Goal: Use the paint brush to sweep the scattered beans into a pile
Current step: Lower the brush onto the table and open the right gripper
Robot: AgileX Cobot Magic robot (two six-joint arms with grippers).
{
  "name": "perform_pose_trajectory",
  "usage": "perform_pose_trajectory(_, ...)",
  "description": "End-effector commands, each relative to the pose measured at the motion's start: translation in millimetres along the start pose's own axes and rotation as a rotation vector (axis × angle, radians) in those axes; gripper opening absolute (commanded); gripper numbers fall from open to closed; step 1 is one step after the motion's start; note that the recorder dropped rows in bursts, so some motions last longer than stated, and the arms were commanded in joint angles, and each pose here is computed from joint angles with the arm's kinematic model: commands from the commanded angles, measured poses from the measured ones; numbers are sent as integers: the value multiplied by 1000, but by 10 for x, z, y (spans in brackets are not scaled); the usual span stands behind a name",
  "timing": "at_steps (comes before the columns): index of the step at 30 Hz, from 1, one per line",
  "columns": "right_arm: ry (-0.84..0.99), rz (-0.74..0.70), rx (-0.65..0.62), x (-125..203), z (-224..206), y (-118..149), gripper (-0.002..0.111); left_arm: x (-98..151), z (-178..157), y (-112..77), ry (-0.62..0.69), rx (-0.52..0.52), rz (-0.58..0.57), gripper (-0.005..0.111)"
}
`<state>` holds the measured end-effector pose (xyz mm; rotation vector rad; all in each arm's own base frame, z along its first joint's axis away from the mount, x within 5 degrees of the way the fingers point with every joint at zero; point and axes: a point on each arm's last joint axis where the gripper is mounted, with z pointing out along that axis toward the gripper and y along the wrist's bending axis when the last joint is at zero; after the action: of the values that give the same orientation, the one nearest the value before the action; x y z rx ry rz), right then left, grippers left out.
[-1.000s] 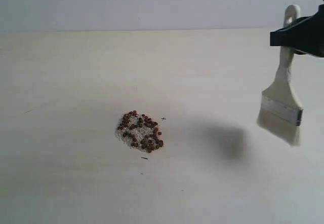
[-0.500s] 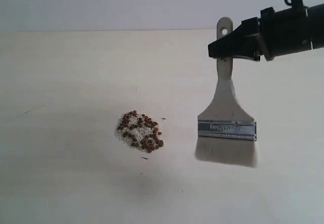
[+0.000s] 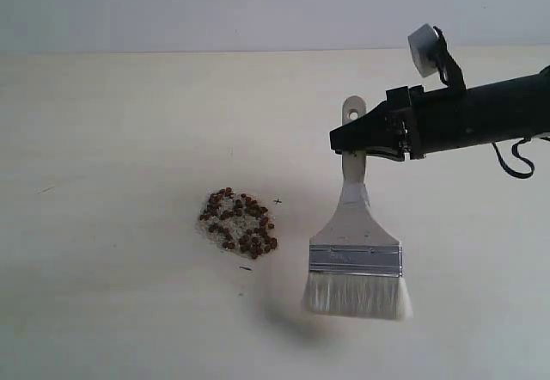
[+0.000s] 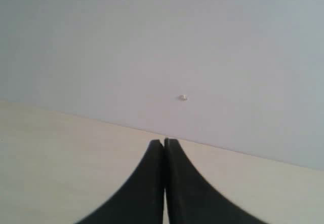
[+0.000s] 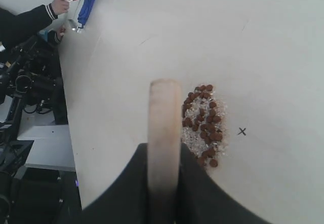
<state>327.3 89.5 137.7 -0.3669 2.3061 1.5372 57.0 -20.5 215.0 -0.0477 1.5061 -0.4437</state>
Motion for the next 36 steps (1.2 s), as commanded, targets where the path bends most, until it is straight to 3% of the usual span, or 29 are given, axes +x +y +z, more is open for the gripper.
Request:
perform_pose_trajectory(1,-34,-29,-22,-28,4,-33,0,9,-6,-5,-2,10,-5,0)
perform_pose_trajectory(19,-11,-95,12,-7,165,6,0,9,-6,-5,-2,10,-4,0)
perform_pose_trajectory(26,1,-111,122,-6,283,-34,1,9,-6,-5,-2,10,-4,0)
perform_pose_trajectory(30,-7,-108,165,-15,278,-72,11,9,-6,-5,-2,10,-4,0)
perform_pose_trajectory(36,-49,-95,186,-53,273,-89,37,9,-6,-5,-2,10,-4,0)
